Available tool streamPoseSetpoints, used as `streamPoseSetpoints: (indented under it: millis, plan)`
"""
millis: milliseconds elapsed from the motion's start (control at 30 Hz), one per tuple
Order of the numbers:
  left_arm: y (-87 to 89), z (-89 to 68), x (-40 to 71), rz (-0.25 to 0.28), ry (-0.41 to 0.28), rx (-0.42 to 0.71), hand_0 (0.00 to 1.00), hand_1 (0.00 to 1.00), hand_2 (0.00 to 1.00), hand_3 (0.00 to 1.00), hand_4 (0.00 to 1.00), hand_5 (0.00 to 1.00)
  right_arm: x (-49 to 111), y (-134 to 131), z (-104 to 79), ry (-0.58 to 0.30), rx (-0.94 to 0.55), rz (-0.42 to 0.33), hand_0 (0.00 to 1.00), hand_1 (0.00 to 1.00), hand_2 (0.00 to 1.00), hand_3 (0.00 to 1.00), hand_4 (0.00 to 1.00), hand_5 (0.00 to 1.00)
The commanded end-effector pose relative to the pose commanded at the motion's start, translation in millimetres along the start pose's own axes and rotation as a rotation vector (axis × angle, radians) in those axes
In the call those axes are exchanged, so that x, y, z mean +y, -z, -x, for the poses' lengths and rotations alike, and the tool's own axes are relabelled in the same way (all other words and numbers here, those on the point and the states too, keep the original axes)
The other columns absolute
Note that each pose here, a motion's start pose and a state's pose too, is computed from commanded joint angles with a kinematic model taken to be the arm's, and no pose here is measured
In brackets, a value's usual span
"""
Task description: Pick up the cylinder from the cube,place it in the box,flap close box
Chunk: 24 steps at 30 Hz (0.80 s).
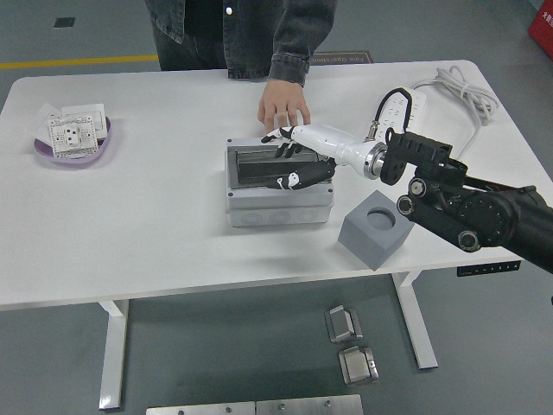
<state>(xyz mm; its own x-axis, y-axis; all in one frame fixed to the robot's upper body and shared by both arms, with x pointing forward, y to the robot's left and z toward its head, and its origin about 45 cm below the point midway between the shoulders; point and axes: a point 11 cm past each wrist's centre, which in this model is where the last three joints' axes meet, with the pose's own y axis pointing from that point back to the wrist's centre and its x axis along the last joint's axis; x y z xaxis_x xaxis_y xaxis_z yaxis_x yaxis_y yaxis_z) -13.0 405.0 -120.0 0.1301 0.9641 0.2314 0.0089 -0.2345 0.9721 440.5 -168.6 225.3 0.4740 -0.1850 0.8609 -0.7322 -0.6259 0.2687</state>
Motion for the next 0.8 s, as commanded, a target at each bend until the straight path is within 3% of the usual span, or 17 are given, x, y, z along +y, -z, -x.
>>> streamPoseSetpoints:
  millis: [167, 200, 233, 567, 667, 800]
  plan:
    - [0.9, 0.5, -0.1, -0.004, 0.0, -0.001, 0.665, 0.668, 0.571, 0.603, 0.607, 0.277, 9.4, -13, -6.4, -0.028, -0.008, 0.033, 0.444, 0.613, 0.697, 0.915, 0.887, 0.595]
    - [1.1, 0.1, -0.1, -0.006, -0.001, -0.001, 0.665, 0.668, 0.572, 0.603, 0.607, 0.277, 12.5, -16, -9.4, -0.037, -0.008, 0.042, 0.374, 0.59, 0.696, 0.924, 0.889, 0.605]
    - [1.6, -0.4, -0.1, -0.009, -0.002, -0.001, 0.665, 0.668, 0.572, 0.603, 0.607, 0.277, 16.7, -21, -12.8, -0.047, -0.007, 0.053, 0.374, 0.59, 0.696, 0.924, 0.889, 0.605]
    - [33.4, -3.9, 0.1, -0.088, -0.022, 0.005, 0.665, 0.668, 0.572, 0.603, 0.607, 0.277, 95.8, -65, -42.9, -0.139, 0.014, 0.209, 0.351, 0.56, 0.692, 0.92, 0.887, 0.606]
    - [40.8, -1.4, 0.2, -0.102, -0.022, 0.009, 0.664, 0.668, 0.571, 0.603, 0.608, 0.278, 122.4, -68, -55.1, -0.231, -0.064, 0.194, 0.356, 0.561, 0.691, 0.903, 0.886, 0.605]
    - [43.9, 4.0, 0.0, -0.105, -0.017, 0.012, 0.665, 0.668, 0.571, 0.603, 0.608, 0.278, 140.4, -66, -54.4, -0.374, -0.252, 0.108, 0.389, 0.59, 0.694, 0.874, 0.886, 0.616]
